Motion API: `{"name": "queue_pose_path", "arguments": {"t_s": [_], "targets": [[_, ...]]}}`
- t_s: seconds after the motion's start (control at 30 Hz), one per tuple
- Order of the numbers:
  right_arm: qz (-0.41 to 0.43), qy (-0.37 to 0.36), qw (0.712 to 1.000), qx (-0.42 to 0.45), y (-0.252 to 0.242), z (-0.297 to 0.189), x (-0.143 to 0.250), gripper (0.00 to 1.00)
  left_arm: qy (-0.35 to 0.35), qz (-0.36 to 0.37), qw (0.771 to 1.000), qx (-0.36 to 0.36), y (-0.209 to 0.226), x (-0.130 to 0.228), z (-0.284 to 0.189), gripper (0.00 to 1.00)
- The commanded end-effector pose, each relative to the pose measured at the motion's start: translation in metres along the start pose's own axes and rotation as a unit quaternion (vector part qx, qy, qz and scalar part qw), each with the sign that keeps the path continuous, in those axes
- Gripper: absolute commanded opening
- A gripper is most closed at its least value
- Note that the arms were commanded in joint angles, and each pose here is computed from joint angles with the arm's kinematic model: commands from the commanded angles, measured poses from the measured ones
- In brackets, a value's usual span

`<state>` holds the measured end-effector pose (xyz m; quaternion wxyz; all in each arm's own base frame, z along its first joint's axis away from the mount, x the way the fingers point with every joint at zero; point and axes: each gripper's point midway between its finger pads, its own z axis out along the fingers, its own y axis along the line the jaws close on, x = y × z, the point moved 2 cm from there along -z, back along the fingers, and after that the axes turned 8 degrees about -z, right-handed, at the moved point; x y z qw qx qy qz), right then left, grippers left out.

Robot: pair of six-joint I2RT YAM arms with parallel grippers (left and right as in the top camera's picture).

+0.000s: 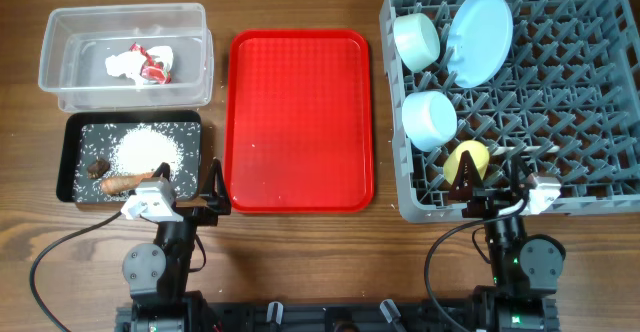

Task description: Sort waste into correct bins and load items into the dishwasher rack

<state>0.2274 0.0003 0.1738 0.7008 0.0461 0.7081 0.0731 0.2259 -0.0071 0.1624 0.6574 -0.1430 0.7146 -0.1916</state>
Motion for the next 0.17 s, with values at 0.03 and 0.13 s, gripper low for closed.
{"name": "queue_pose_path", "arguments": {"t_s": [0.03, 0.13], "targets": [[-0.008, -0.001, 1.0, -0.01, 0.0032, -0.0001, -0.0001, 1.0, -0.001, 0.011, 1.0, 0.001, 0.0, 0.0012, -0.0002, 1.0], [-0.009, 0.0, 1.0, -0.01, 0.0032, -0.0001, 0.0, 1.0, -0.001, 0.011, 1.0, 0.001, 0.0, 0.0012, -0.0002, 1.0]]}}
